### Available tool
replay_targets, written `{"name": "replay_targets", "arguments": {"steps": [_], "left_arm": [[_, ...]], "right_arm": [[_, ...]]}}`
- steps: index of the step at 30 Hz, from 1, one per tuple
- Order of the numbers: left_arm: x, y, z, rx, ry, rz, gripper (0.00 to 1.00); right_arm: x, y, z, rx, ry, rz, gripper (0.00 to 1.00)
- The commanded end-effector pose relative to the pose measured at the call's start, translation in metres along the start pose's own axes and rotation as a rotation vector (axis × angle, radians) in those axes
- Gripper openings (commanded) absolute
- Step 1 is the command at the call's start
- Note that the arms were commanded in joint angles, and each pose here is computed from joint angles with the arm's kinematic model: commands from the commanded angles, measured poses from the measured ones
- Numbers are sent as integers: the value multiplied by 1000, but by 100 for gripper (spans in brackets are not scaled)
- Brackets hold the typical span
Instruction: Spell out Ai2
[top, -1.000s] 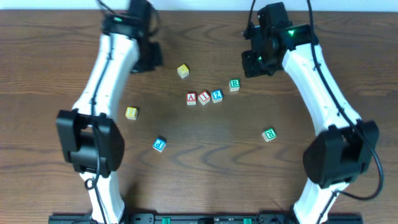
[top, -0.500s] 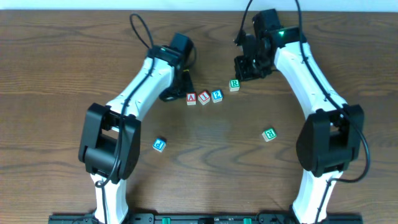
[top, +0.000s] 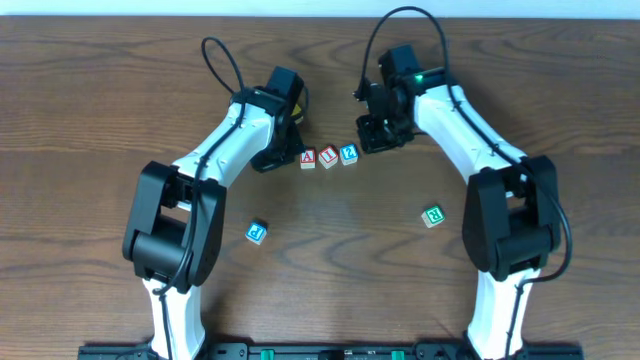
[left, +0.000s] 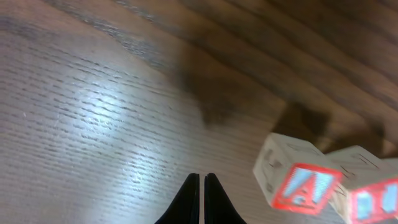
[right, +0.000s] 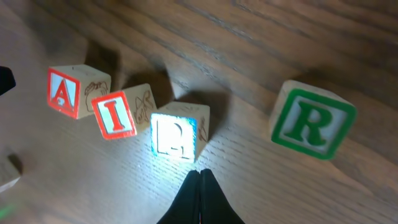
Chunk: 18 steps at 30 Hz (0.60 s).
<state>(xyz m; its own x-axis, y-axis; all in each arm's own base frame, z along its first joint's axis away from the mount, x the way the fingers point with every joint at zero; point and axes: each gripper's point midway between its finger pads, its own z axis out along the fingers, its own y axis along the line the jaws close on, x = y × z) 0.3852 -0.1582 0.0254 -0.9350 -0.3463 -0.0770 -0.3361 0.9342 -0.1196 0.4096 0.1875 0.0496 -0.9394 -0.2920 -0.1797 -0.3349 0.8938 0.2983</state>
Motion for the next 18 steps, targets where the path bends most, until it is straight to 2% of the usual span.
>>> {"name": "replay_targets", "arguments": {"steps": [1,7,18], "left_arm": [[-4,10,5,-19,-5,-33,6],[-5,11,5,-17,-7,-34,6],[-5,11,5,-17,-7,-12,6]], "right_arm": [[0,-8,6,77,1,27,2],[-7,-24,16,162,-22,51,2],[-10,-21,35,160,-22,32,2]]}}
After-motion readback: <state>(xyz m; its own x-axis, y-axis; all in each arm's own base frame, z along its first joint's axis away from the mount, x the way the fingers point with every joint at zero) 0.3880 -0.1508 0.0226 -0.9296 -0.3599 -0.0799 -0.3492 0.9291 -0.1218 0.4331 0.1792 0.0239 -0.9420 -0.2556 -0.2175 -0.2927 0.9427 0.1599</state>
